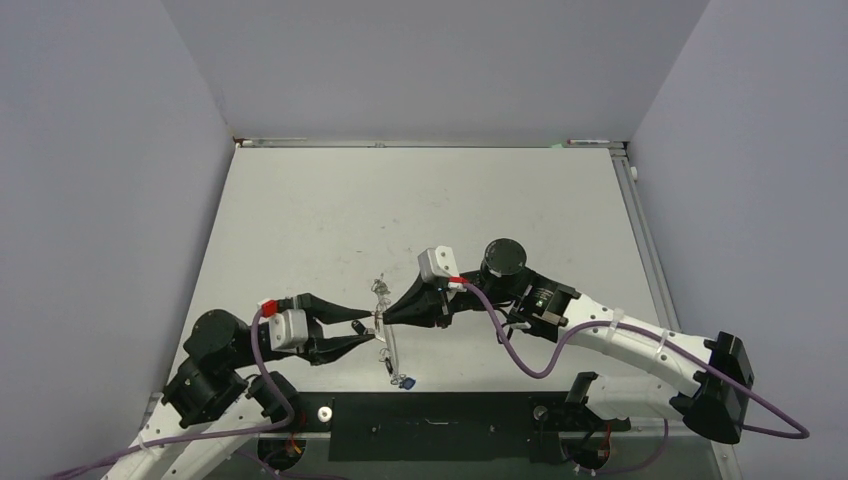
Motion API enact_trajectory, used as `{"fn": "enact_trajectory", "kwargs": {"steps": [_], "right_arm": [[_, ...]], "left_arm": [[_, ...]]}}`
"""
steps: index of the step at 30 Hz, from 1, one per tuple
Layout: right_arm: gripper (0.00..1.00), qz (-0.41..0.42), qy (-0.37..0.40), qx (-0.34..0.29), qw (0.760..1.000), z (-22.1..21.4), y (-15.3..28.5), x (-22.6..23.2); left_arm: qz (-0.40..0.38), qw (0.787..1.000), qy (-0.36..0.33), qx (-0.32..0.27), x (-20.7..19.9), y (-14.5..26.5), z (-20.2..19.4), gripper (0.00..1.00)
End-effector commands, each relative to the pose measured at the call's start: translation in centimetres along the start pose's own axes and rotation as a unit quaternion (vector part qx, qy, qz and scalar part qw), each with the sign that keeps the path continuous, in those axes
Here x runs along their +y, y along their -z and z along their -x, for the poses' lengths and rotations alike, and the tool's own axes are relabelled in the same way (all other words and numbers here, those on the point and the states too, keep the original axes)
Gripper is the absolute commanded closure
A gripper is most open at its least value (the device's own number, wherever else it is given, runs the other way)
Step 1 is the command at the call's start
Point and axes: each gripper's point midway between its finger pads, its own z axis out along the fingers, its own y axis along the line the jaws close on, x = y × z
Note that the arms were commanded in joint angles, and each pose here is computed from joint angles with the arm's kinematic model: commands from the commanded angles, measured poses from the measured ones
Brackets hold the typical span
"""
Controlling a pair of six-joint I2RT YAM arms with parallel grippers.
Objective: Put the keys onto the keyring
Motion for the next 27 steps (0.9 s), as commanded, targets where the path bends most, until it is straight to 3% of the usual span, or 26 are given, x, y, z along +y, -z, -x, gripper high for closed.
{"fn": "enact_trajectory", "kwargs": {"steps": [1,14,24,26,27], "right_arm": [[0.95,0.007,0.050,-0.059,0.997,3.9,0.5,0.5],[0.95,0.016,0.054,-0.065,0.996,4.3,0.5,1.0],[0.95,0.025,0.055,-0.070,0.996,4.3,0.1,1.1],[0.95,0.027,0.055,-0.069,0.996,4.3,-0.1,1.1],[0.95,0.027,0.056,-0.070,0.996,4.3,-0.1,1.1]], "left_arm": [[-0.023,0.999,0.024,-0.016,-0.2,-1.2,0.9,0.67],[-0.034,0.998,0.043,-0.013,0.0,-2.0,0.3,0.87],[-0.042,0.998,0.056,0.005,0.3,-2.5,-0.8,0.90],[-0.043,0.997,0.060,0.007,0.4,-2.6,-1.0,1.00],[-0.043,0.997,0.063,0.007,0.4,-2.6,-1.0,1.00]]}}
